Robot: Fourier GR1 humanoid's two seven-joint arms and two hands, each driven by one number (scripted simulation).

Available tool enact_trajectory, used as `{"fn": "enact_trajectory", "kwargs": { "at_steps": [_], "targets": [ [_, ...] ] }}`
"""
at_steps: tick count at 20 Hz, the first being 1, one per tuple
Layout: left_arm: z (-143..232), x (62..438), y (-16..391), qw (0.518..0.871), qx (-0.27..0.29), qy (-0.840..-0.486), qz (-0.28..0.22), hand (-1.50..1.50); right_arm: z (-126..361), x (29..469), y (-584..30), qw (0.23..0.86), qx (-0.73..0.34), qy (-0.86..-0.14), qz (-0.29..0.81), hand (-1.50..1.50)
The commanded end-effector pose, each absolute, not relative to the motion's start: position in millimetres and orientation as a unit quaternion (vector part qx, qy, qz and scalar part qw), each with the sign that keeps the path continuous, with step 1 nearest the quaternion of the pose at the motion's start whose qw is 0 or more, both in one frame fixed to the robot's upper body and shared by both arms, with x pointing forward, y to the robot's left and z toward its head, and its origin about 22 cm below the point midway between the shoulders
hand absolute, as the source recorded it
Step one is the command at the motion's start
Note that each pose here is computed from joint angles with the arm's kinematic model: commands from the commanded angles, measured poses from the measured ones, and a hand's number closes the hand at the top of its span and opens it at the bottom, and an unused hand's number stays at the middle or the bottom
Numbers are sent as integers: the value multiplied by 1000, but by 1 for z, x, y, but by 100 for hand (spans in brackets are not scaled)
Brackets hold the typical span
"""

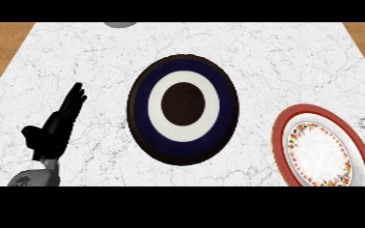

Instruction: Pick the lemon from the plate and place it in the plate

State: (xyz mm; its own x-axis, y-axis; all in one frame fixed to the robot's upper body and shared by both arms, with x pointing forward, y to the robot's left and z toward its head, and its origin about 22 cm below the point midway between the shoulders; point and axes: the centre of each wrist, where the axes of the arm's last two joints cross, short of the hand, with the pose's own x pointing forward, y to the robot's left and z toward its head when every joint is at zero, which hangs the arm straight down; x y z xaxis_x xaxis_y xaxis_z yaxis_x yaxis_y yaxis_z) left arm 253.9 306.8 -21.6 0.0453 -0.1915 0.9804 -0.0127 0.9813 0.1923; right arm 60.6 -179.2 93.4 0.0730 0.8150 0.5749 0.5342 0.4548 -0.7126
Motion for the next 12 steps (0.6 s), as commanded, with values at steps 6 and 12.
{"fn": "enact_trajectory", "kwargs": {
  "at_steps": [6, 12],
  "targets": [
    [-27, 255, 302, 713, 61, -694, -79, 0, 126, 120, -132, 522, -479, -689, 153, 150],
    [-18, 250, 307, 718, 69, -688, -78, 0, 137, 177, -98, 530, -452, -698, 167, 150]
  ]
}}
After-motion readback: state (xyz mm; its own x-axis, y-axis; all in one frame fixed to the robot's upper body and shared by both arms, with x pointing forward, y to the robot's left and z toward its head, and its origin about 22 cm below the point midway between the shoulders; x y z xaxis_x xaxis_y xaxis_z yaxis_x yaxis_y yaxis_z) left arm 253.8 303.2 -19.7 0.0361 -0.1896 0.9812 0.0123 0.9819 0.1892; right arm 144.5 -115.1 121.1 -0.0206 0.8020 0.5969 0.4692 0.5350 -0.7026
